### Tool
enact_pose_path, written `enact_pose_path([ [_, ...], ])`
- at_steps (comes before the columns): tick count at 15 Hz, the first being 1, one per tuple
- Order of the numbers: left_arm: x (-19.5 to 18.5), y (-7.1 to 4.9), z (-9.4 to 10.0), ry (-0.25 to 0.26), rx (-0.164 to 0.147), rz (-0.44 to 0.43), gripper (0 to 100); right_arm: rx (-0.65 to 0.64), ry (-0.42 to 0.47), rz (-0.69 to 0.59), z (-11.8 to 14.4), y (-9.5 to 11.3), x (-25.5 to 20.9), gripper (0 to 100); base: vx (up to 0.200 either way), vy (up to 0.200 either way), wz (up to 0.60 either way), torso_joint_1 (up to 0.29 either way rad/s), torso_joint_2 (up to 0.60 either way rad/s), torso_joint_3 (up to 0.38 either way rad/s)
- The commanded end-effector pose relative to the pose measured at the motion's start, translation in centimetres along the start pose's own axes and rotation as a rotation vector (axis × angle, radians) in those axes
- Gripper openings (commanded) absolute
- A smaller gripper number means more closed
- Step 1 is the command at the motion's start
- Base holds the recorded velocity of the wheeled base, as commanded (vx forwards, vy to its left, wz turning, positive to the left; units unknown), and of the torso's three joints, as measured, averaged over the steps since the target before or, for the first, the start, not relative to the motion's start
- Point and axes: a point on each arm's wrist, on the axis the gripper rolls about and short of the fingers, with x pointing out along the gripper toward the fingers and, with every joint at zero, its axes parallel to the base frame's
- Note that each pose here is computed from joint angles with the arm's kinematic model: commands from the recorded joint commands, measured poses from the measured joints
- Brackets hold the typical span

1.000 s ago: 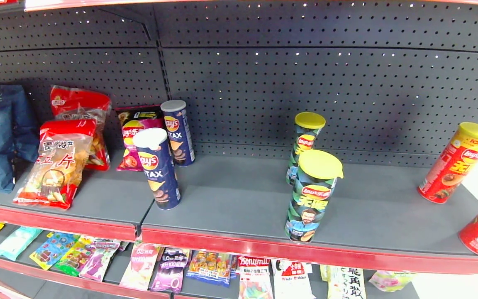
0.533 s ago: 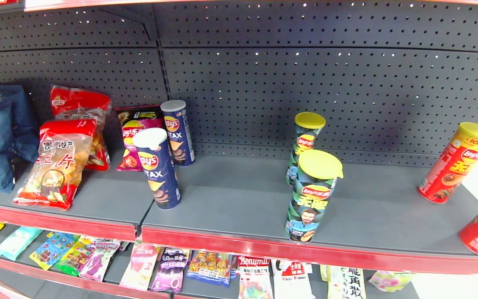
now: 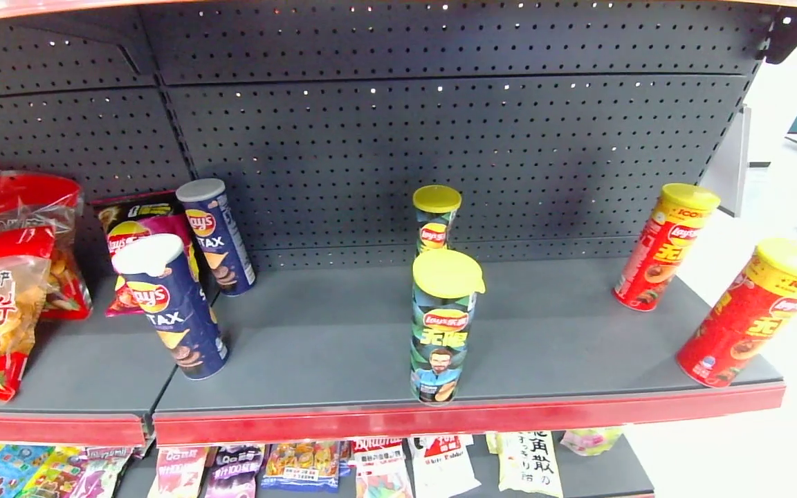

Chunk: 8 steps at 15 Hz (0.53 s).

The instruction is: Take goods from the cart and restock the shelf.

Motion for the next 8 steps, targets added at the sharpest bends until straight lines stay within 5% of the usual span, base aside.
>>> enact_pose_path([
  [1, 0.01, 0.0, 0.01, 0.001, 0.0, 0.0, 100, -0.001, -0.001, 0.001, 0.0, 0.0, 0.0, 100, 0.0, 0.0, 0.0, 0.0, 0.0, 0.0],
  [8, 0.01, 0.0, 0.01, 0.001, 0.0, 0.0, 100, -0.002, -0.001, 0.001, 0.0, 0.0, 0.0, 100, 0.0, 0.0, 0.0, 0.0, 0.0, 0.0],
])
